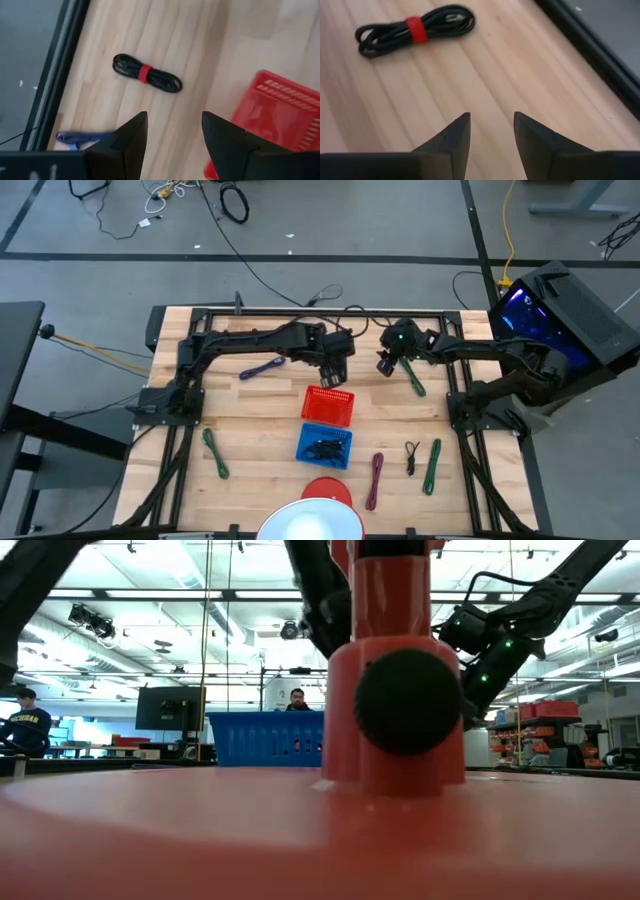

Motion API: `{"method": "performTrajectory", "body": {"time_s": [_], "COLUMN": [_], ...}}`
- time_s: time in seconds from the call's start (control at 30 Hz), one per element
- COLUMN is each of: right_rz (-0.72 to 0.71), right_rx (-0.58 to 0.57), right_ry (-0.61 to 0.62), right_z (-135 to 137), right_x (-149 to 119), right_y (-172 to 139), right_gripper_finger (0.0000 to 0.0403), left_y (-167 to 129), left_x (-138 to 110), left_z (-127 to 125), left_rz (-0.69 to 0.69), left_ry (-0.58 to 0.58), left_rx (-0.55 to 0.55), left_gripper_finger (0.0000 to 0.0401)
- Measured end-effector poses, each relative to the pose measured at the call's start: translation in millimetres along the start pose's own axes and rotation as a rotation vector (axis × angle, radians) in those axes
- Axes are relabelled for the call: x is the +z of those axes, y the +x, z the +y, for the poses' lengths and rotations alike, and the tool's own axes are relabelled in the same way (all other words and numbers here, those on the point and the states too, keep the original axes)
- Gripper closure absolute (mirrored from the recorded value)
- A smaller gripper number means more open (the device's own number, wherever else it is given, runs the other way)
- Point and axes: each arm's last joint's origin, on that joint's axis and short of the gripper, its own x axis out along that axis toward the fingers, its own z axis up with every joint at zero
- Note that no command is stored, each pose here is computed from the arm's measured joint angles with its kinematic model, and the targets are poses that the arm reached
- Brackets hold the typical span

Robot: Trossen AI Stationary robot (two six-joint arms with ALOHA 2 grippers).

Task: Pick & Place USB Port
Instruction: Put the small black USB cable into the blue bin

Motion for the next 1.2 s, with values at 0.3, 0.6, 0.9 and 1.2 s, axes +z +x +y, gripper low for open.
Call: {"method": "performTrajectory", "body": {"time_s": [0.3,0.6,0.9,1.2], "right_rz": [-0.041,-0.136,-0.015,0.035], "right_rx": [0.065,0.145,0.203,0.291], "right_ry": [-0.041,0.006,0.153,0.394], "right_z": [10.5,33.9,44.5,46.5], "right_x": [4.1,18.2,64.5,74.5], "right_y": [-0.1,-0.8,44.3,66.3], "right_gripper_finger": [0.0250,0.0250,0.0250,0.0250], "left_y": [-56.8,-64.7,-56.4,-59.2], "left_x": [-64.6,-134.6,-151.5,-150.1], "left_z": [11.3,19.4,17.1,11.9], "left_rz": [-0.144,-0.358,-0.488,-0.510], "left_ry": [-0.133,-0.368,-0.429,-0.413], "left_rx": [0.055,0.006,-0.045,-0.070], "left_gripper_finger": [0.0208,0.0209,0.0208,0.0208]}}
